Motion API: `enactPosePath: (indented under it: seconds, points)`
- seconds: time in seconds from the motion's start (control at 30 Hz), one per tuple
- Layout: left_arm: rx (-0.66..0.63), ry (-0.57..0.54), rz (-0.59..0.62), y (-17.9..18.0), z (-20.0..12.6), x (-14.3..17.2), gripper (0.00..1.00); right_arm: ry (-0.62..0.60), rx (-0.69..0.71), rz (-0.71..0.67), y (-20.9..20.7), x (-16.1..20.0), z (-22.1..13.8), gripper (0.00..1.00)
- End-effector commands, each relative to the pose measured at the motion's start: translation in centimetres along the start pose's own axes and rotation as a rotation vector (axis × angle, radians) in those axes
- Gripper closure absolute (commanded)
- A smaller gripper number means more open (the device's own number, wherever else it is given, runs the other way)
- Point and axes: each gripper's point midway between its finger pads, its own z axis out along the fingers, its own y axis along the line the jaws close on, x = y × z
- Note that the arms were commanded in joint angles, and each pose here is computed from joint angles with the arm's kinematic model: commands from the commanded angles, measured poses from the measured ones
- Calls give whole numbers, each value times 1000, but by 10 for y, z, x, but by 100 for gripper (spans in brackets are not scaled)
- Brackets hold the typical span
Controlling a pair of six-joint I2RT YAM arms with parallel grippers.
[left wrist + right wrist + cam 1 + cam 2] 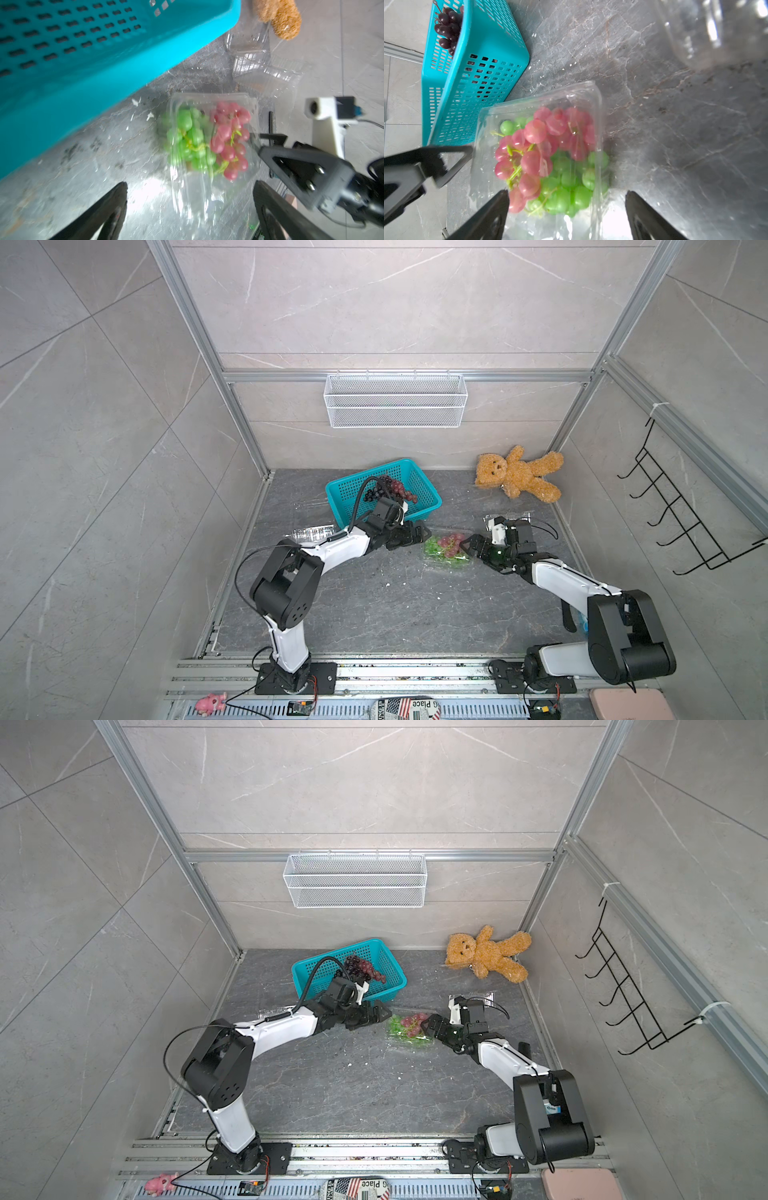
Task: Pack grapes into containers
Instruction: Close the packing box at the center of the board.
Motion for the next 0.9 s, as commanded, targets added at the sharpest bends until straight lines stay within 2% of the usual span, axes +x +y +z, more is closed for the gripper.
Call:
enactPosePath:
  seconds: [0.0, 0.17, 0.4, 0.57, 0.7, 0.87]
  points:
    - [118, -78, -44, -8, -9, 3, 8, -15, -26, -18, 6, -9, 6, 15]
    - [220, -146, -164, 8, -1, 20, 25, -7, -34, -15, 4, -6, 13, 22]
    - [314, -202, -221, 10, 4, 28, 43, -1, -30, -9, 2, -2, 13, 25]
    - [346, -208, -215, 6, 6, 28, 48, 4, -31, -3, 1, 2, 15, 26]
    - [357, -243, -218, 7, -5, 30, 48, 6, -34, 1, 0, 3, 16, 27]
    - [356, -232, -218, 5, -5, 31, 50, 6, -41, 7, 1, 2, 17, 29]
